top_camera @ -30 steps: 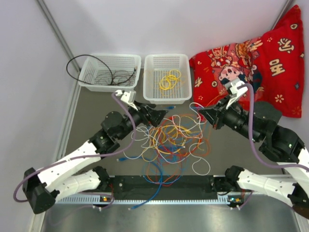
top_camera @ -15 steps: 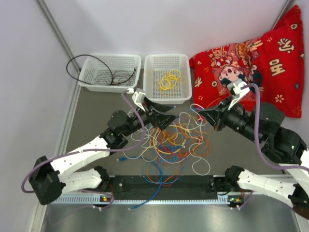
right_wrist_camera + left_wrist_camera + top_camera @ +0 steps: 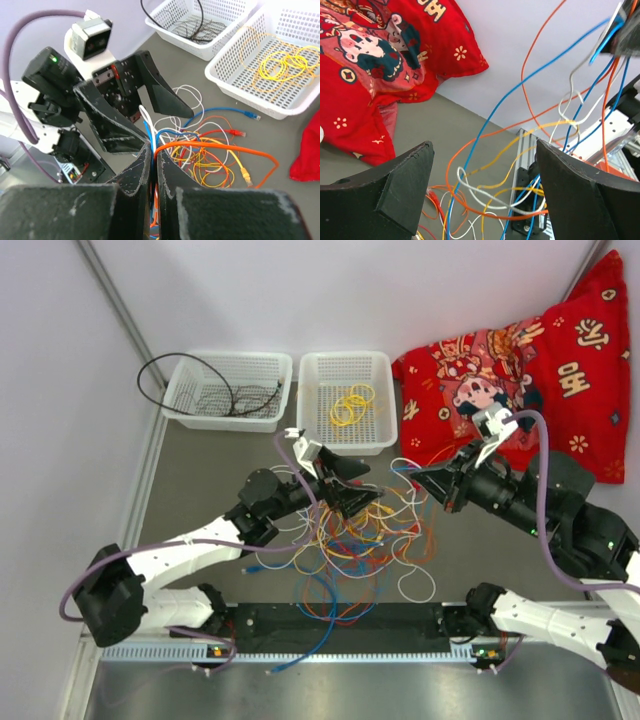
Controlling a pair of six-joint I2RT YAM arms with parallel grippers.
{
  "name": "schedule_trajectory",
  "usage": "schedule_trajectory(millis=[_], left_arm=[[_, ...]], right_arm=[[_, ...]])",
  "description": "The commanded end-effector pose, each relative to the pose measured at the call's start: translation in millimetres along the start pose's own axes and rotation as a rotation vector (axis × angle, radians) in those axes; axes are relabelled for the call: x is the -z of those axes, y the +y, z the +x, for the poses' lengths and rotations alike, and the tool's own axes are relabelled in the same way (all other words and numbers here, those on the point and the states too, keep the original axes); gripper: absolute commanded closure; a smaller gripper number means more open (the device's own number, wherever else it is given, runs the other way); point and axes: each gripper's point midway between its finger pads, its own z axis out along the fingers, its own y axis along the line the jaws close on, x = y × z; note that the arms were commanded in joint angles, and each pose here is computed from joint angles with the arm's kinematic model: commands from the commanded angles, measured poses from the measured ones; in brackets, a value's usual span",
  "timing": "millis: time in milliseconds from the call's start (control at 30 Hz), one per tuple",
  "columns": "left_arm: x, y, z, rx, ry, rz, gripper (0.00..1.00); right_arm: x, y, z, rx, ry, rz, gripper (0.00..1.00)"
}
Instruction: Untangle the cables
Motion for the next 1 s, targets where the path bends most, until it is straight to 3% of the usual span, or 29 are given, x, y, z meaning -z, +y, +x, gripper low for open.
schedule_trajectory(millis=[0,133,300,467,567,600,700,967], left_arm=[[-7,-17,-11,-0.096,-0.033,0.086,0.13],[-13,-22,-3,-0.086,-0.019,0.123,0.18],[-26,-22,2,-0.083,-0.011,0.141,0.35],[-35,-19,-5,-0.093,-0.036,0.128,0.43],[-37,-19,-12,-0.105,-0.054,0.124,0.6],[-36,-19,-13,-0.109,-0.058,0.122,0.74],[-33,-18,-19,-0.117,-0.075,0.096,0.97],[-21,-24,-50,-0.168,-0.12,0.038,1.0]], right_arm=[[9,12,-26,-0.015,-0.067,-0.044,1.0],[7,13,-26,-0.014,-0.063,-0.046,1.0],[4,14,-24,-0.021,-0.056,-0.054,1.0],[4,13,-19,-0.028,-0.05,-0.05,1.0],[6,11,-17,-0.031,-0.05,-0.046,1.0],[6,11,-16,-0.031,-0.049,-0.044,1.0],[8,9,-14,-0.031,-0.052,-0.036,1.0],[13,3,-10,-0.03,-0.061,-0.018,1.0]])
